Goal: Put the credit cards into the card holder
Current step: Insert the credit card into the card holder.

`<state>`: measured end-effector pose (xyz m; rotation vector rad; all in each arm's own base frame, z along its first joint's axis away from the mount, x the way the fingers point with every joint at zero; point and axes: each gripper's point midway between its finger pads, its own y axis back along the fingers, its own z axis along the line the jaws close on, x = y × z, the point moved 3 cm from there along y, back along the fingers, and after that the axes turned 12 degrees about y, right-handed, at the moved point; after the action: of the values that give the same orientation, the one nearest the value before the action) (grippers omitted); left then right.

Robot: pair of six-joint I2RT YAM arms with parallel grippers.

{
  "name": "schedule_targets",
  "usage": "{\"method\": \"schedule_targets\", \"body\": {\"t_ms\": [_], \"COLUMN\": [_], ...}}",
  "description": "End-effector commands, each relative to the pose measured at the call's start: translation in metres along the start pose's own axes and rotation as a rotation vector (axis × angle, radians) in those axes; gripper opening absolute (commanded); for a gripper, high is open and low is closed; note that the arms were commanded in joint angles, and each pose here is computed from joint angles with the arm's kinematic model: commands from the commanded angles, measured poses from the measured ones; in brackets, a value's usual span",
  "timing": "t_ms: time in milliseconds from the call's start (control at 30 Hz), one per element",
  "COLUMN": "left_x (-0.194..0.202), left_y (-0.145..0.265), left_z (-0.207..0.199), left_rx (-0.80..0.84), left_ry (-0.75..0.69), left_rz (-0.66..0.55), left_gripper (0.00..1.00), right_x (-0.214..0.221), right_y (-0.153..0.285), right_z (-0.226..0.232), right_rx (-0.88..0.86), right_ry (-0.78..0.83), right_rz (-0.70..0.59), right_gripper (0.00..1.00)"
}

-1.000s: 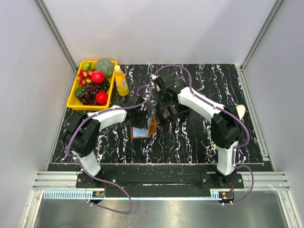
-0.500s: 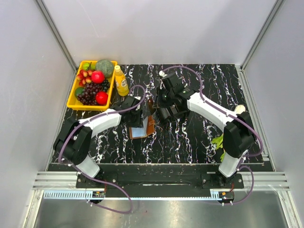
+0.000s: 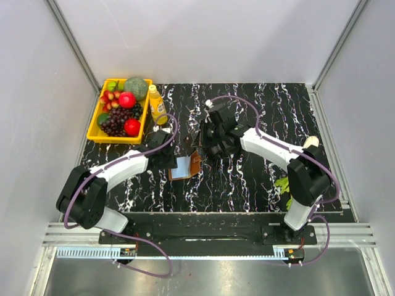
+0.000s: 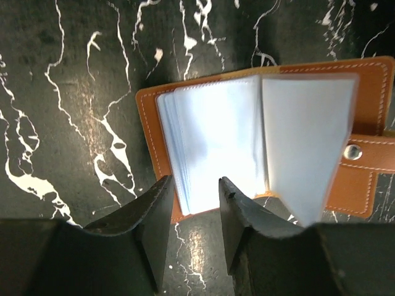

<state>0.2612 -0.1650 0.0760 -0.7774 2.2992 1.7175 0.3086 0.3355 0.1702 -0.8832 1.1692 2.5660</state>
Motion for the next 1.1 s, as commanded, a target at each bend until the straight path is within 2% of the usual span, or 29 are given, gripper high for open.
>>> {"method": "schedule_targets", "body": {"t_ms": [0, 267, 467, 733, 900, 967, 1067], "left_x": [-0.004, -0.004, 0.001, 0.006, 0.01, 0.015, 0.022], "left_y": [-0.002, -0.004, -0.012, -0.028, -0.032, -0.034, -0.038], "left_z": [-0.01, -0.013, -0.009, -0.008, -0.004, 0.0, 0.005], "left_rx": [0.063, 0.07, 0.052, 0.044, 0.03, 0.023, 0.018], "left_ry": [0.022, 0.081, 0.069, 0.066, 0.076, 0.079, 0.083], "left_rz": [-0.024, -0.02, -0.002, 0.023, 0.027, 0.031, 0.047], "left_gripper": [0.4, 0.39, 0.39, 0.38, 0.37, 0.35, 0.33], "right_x": [-0.007, 0.029, 0.056, 0.077, 0.072, 0.067, 0.071], "right_y": [-0.006, -0.045, -0.045, -0.049, -0.044, -0.044, -0.052], "right_z": [0.031, 0.021, 0.0, -0.019, -0.027, -0.03, -0.031], "right_rx": [-0.075, 0.033, 0.139, 0.145, 0.147, 0.135, 0.067], "right_ry": [0.029, 0.039, 0.061, 0.061, 0.041, 0.008, -0.048], "right_rz": [-0.031, 0.078, 0.107, 0.085, 0.001, -0.035, -0.023], "right_gripper": [0.0, 0.0, 0.0, 0.0, 0.0, 0.0, 0.0]}}
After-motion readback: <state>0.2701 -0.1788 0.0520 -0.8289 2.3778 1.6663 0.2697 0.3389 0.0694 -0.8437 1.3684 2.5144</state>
